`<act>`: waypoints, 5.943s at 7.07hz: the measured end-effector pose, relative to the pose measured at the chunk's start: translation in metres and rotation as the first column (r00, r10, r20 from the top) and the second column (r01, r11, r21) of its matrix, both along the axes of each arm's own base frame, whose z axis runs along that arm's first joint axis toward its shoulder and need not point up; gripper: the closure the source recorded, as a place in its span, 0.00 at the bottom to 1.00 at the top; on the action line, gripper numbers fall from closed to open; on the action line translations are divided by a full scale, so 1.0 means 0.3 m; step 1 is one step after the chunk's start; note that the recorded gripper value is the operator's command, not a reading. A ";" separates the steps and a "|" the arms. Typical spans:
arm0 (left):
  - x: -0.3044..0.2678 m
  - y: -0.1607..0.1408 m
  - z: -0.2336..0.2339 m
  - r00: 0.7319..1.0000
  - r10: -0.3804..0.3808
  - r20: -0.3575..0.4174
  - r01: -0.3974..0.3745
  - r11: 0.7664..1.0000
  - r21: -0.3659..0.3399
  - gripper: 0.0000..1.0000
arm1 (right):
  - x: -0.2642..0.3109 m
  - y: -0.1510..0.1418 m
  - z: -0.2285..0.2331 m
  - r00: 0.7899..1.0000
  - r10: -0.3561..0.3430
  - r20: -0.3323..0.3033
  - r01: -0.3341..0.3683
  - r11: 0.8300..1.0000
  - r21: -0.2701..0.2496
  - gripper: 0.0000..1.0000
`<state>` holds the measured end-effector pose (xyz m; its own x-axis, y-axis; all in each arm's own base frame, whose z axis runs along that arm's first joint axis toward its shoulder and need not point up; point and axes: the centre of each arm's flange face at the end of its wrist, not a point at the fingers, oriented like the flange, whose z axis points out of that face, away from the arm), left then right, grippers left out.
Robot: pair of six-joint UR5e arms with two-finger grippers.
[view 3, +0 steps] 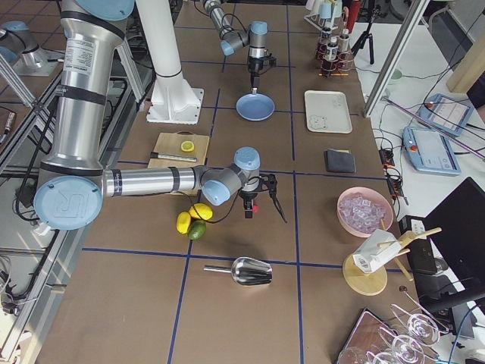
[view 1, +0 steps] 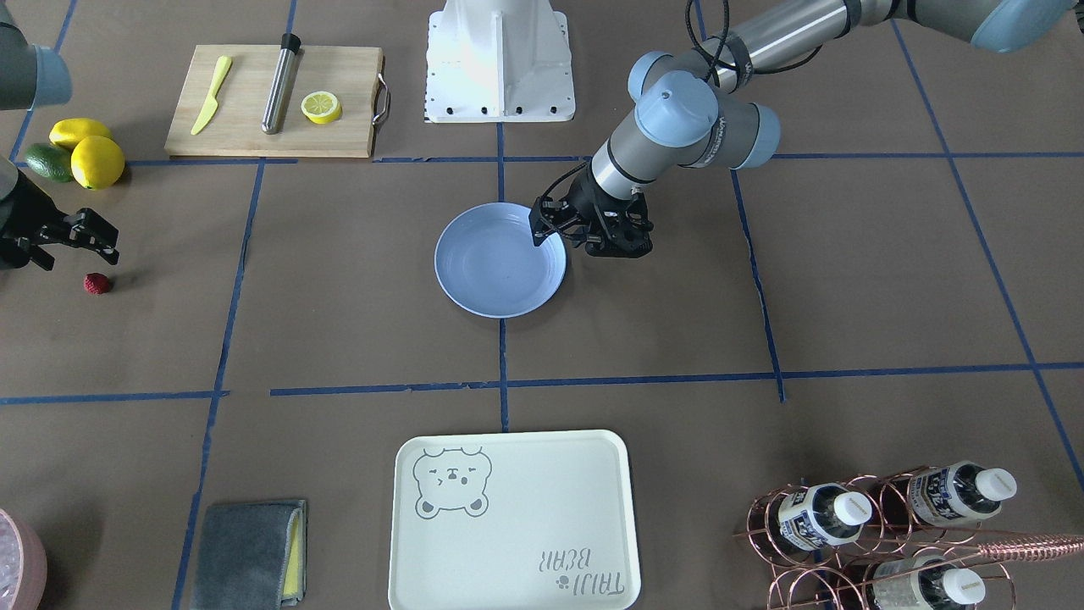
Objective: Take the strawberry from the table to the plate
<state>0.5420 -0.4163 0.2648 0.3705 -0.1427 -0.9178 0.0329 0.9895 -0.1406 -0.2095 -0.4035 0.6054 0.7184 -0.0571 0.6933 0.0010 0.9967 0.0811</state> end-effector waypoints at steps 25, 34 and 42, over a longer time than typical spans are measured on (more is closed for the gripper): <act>-0.915 -0.172 0.051 0.980 -0.175 -0.093 0.187 0.973 0.136 0.21 | -1.279 0.142 -1.284 0.932 0.305 0.196 -0.261 0.940 -0.221 1.00; -0.907 -0.170 0.043 0.980 -0.175 -0.095 0.187 0.973 0.137 0.17 | -1.381 0.096 -1.252 0.931 0.336 0.144 -0.305 0.931 -0.202 0.00; -1.040 -0.133 0.391 0.992 -0.110 0.067 0.085 0.949 0.303 0.16 | -0.336 -0.025 -0.979 0.931 0.285 0.227 -0.238 0.947 -0.216 0.00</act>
<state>0.2300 -0.4564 0.3821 0.4445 0.0948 -0.8907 0.1300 0.9770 0.1689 -0.3103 -0.4111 0.3116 0.4909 0.2530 0.8337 -0.2583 0.9561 -0.1380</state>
